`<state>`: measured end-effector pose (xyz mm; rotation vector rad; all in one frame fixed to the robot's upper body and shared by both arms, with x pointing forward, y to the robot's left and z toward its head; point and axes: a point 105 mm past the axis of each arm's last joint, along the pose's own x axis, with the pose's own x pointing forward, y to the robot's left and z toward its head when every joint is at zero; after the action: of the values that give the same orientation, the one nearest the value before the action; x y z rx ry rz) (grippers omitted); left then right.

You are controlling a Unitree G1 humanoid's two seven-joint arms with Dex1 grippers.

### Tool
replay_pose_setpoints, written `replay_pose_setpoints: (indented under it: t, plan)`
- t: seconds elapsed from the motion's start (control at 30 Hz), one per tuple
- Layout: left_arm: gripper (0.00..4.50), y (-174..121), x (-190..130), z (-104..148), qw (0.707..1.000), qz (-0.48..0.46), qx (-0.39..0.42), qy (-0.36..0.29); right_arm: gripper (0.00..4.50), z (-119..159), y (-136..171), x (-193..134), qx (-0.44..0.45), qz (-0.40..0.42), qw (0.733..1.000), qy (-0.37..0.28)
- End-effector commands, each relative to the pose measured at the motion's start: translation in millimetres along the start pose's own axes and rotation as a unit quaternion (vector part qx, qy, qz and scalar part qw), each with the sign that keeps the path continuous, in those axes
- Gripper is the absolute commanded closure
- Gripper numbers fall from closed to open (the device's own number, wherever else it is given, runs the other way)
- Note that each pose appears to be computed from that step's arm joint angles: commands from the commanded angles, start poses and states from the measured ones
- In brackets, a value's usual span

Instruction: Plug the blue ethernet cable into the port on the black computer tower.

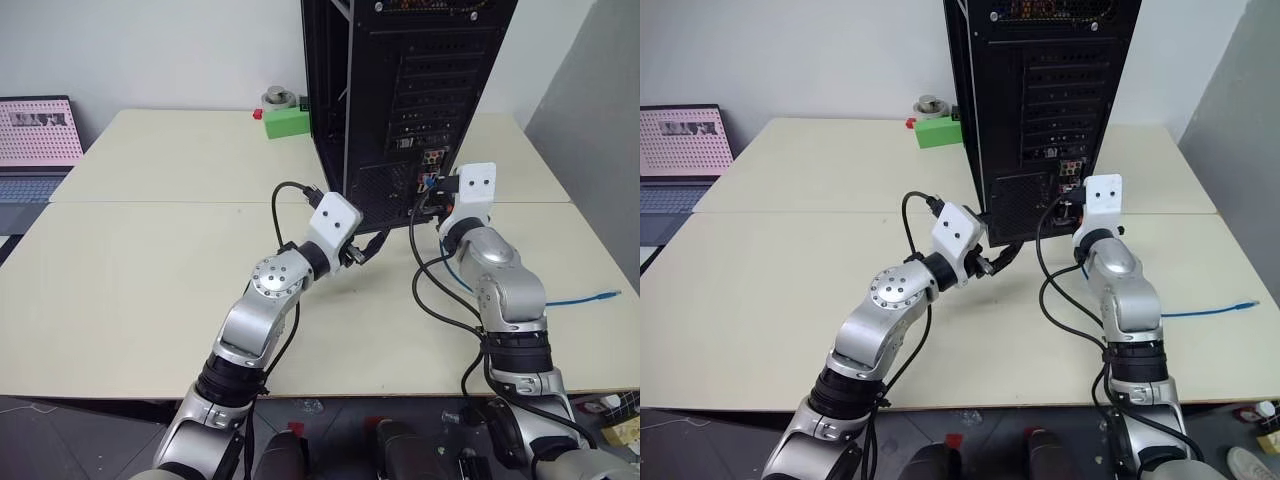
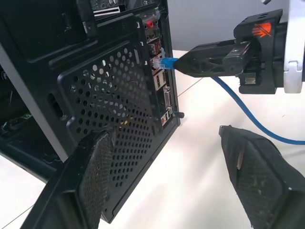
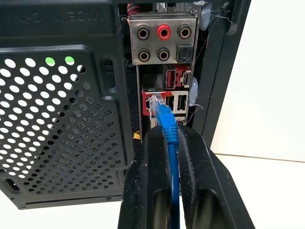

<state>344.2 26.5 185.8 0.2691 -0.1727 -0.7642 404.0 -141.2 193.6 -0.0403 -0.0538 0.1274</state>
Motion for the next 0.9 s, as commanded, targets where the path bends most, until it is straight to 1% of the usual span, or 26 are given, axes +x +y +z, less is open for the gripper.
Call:
replay_pose_setpoints:
  t: [0.03, 0.57, 0.9]
  plan:
    - [0.84, 2, -1, 11, 1.000, 0.006, 0.010, -0.020, 4.50, 17, 3, 2, -0.004, -0.001, 1.000, -0.028]
    - [0.84, 2, -1, 10, 1.000, 0.008, 0.008, -0.020, 4.50, 15, 11, 2, -0.045, 0.002, 0.998, -0.034]
    - [0.84, 3, -2, 11, 1.000, 0.013, 0.009, -0.020, 4.50, 28, 5, -9, -0.006, -0.018, 0.999, -0.047]
